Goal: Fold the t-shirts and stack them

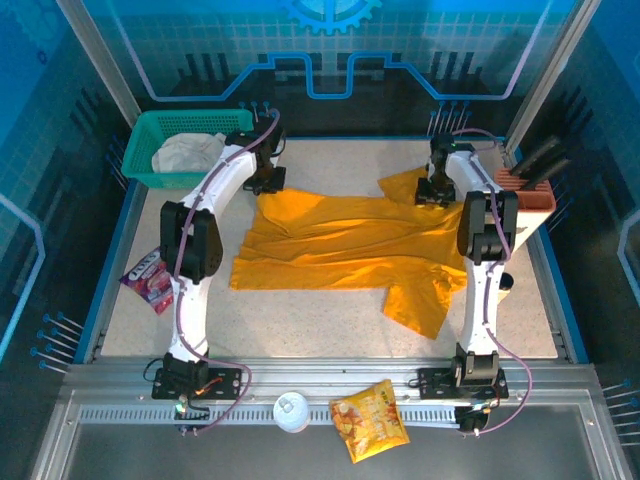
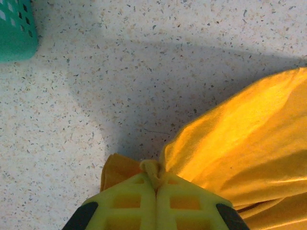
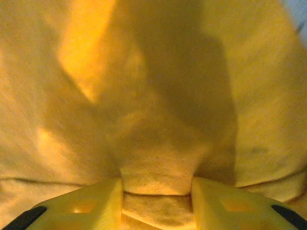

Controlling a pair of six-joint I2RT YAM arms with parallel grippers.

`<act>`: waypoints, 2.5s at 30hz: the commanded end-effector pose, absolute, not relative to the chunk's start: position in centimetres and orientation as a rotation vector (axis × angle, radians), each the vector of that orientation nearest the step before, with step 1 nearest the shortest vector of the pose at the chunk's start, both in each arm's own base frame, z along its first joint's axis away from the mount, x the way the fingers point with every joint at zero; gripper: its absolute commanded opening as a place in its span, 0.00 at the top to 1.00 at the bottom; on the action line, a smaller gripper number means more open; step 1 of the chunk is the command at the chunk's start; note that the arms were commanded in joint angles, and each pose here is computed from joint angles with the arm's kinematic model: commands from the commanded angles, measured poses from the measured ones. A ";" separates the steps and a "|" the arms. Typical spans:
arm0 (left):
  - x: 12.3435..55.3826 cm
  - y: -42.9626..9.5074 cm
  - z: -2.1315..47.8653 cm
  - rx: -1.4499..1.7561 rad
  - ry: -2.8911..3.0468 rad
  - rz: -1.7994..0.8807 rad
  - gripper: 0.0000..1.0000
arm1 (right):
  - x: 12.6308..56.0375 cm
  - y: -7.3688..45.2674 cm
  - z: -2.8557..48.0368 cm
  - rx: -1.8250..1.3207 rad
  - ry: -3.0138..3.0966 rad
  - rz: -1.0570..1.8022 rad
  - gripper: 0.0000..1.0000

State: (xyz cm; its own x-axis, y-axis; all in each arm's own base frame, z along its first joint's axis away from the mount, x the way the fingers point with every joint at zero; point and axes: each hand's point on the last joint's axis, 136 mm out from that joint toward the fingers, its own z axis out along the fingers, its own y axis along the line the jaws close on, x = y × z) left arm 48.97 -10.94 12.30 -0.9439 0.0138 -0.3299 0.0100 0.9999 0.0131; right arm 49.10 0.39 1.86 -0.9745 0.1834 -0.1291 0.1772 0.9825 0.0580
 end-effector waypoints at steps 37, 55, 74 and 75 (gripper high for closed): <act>47.0 -10.6 16.1 -0.012 2.723 -0.043 1.00 | 56.6 -3.9 7.8 0.175 2.755 -0.116 0.52; 47.0 -10.7 15.7 0.002 2.728 -0.047 1.00 | 56.5 -6.6 1.9 0.253 2.865 -0.135 0.53; 47.4 -11.0 14.6 -0.003 2.754 -0.050 1.00 | 55.8 -5.2 -0.4 0.267 2.926 0.057 0.64; 47.3 -11.0 14.6 -0.001 2.754 -0.051 1.00 | 55.7 -5.0 -0.6 0.262 2.931 0.061 0.65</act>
State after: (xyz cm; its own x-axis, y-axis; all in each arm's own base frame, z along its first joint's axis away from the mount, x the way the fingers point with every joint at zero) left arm 47.44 -10.75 14.25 -0.9257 0.0016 -0.3783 0.0072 0.9999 -0.0134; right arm 57.86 -5.97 2.24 -0.9362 0.1742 -0.3052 0.1787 0.9838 0.0136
